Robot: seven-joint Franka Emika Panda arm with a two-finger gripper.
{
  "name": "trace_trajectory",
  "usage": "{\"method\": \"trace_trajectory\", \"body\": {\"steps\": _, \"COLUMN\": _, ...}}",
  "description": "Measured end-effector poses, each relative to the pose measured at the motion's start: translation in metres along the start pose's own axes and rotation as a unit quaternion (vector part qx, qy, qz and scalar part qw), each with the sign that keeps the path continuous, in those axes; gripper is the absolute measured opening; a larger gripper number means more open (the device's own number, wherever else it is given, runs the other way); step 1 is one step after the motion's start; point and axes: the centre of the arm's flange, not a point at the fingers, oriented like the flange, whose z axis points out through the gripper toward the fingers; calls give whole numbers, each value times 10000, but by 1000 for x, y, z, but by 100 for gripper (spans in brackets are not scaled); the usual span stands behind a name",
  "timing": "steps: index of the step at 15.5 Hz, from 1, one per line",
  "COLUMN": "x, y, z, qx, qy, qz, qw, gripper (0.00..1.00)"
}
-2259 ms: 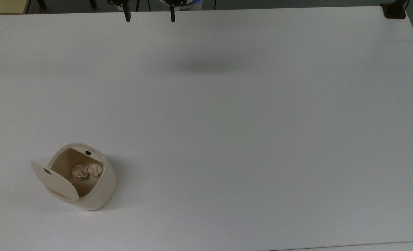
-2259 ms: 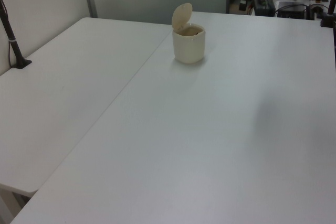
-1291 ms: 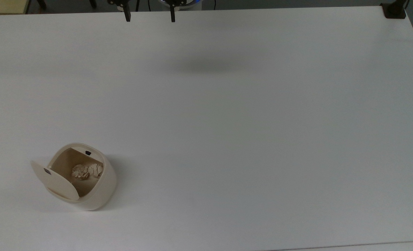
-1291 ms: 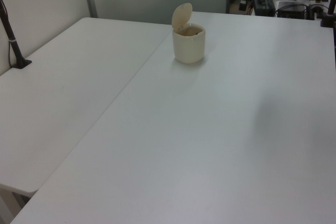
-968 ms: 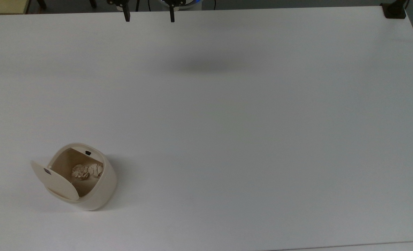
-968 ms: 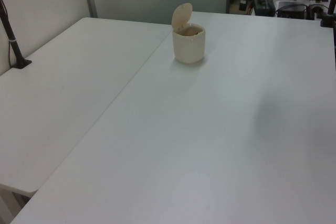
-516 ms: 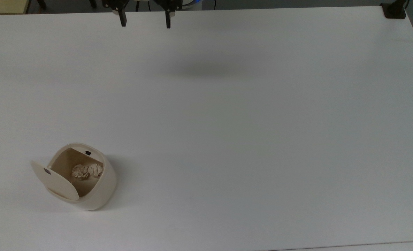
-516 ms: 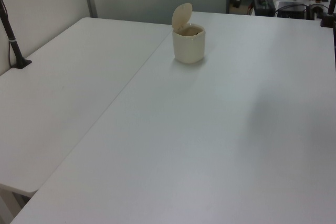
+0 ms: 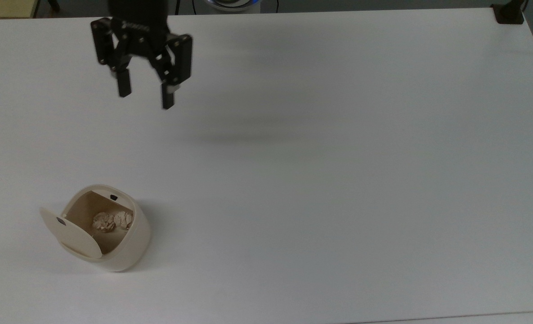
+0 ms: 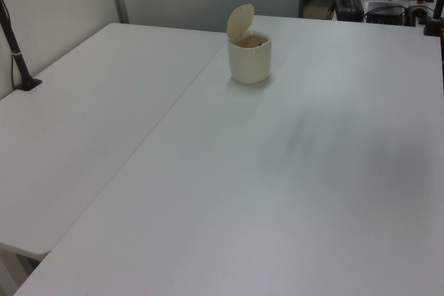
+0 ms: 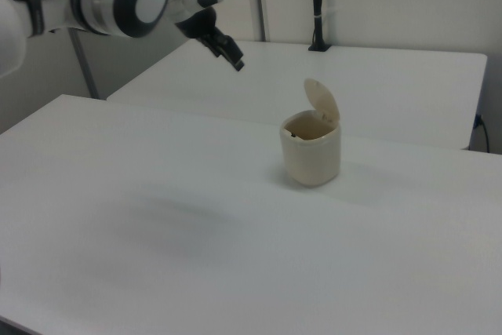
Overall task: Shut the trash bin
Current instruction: 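Move the gripper toward the open lid of the cream trash bin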
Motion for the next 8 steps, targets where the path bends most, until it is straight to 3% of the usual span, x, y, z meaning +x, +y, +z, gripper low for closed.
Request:
{"method": "trace_trajectory", "body": {"steps": 1, "x": 10, "y": 6, "z": 6, "qx": -37, "qy": 143, "qz": 224, "qw": 9996, "gripper": 75}}
{"method": "trace_trajectory", "body": {"steps": 3, "x": 27, "y": 18, "z": 17, "qx": -92, "qy": 394, "qz": 631, "qw": 9972, "gripper": 59}}
{"method": "trace_trajectory", "body": {"steps": 5, "x": 40, "y": 29, "z": 27, "qx": -122, "qy": 656, "qz": 911, "qw": 9936, "gripper": 56}}
{"method": "trace_trajectory", "body": {"steps": 8, "x": 52, "y": 42, "z": 42, "qx": -77, "qy": 1060, "qz": 1276, "qw": 9861, "gripper": 21}}
